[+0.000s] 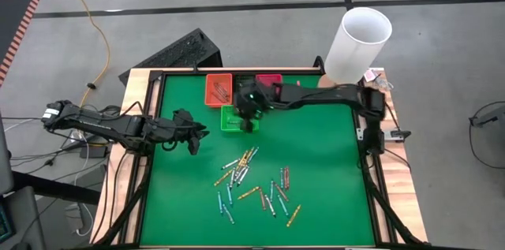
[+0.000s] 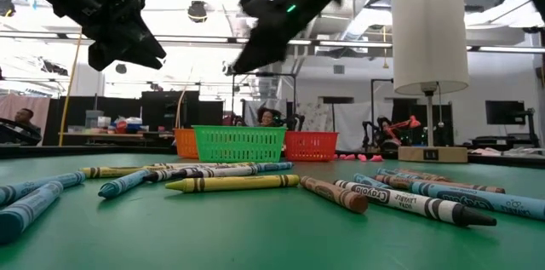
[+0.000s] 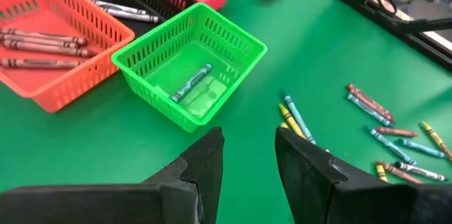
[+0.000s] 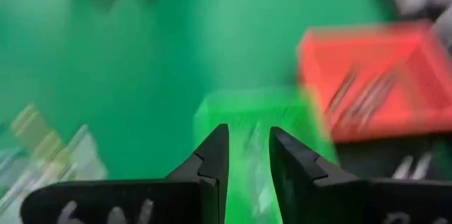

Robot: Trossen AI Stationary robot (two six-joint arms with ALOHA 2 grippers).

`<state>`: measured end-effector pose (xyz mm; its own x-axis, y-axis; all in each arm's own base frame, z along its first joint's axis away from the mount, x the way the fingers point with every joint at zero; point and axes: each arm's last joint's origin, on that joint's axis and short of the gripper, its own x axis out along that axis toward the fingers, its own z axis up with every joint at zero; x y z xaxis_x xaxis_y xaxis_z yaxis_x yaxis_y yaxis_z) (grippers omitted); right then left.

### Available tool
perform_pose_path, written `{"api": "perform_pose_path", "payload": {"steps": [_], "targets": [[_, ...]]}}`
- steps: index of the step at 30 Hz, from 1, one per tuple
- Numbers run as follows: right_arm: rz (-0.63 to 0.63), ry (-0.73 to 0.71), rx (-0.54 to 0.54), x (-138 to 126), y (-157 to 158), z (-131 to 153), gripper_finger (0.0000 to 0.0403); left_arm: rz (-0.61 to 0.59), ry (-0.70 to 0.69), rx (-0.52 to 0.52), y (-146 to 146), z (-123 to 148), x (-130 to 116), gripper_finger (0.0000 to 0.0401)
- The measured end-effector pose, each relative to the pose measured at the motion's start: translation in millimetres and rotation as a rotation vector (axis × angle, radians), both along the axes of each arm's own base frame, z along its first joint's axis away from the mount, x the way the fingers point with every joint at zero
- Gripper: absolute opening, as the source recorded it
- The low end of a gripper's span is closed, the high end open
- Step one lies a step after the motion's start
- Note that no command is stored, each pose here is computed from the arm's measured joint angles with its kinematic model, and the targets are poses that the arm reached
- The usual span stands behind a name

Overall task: Sort crayons
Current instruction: Put a red crayon in the orange basket

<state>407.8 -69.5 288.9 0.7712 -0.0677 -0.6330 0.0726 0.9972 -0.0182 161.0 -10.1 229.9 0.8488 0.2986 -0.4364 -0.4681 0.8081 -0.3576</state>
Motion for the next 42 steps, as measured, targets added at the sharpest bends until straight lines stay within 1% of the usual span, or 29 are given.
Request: {"api": "perform_pose_path", "payload": {"steps": [2,4,6,8,12,15,19,24,30,34,42], "targets": [[-0.002,0.123,0.065,-21,19,10,0.0098,0.004,-0.001,-0.002,0,0,0,0.0119],[-0.065,0.243,0.171,-42,37,17,0.0098,0.004,-0.002,-0.001,0,0,0,0.0119],[-0.188,0.345,0.279,-56,55,15,0.0098,0.006,-0.001,0.0,0,0,0,0.0119],[-0.318,0.418,0.346,-68,73,10,0.0098,0.009,-0.003,-0.002,0,0,0,0.0119],[-0.508,0.513,0.362,-86,113,-6,0.0097,0.011,-0.009,-0.028,0,0,0,0.0119],[-0.601,0.598,0.384,-98,140,-31,0.0097,0.001,-0.007,-0.051,-1,-1,0,0.0119],[-0.724,0.594,0.468,-110,168,-61,0.0097,0.001,-0.006,-0.052,-1,-1,0,0.0119],[-0.801,0.543,0.548,-119,189,-84,0.0097,0.002,-0.009,-0.043,0,0,0,0.0119],[-0.862,0.489,0.576,-124,193,-102,0.0097,0.011,-0.011,-0.036,0,0,0,0.0119],[-0.872,0.452,0.591,-124,191,-110,0.0097,0.011,-0.011,-0.035,0,0,0,0.0119],[-0.882,0.448,0.583,-115,193,-127,0.0098,0.013,-0.005,-0.034,0,0,0,0.0119]]}}
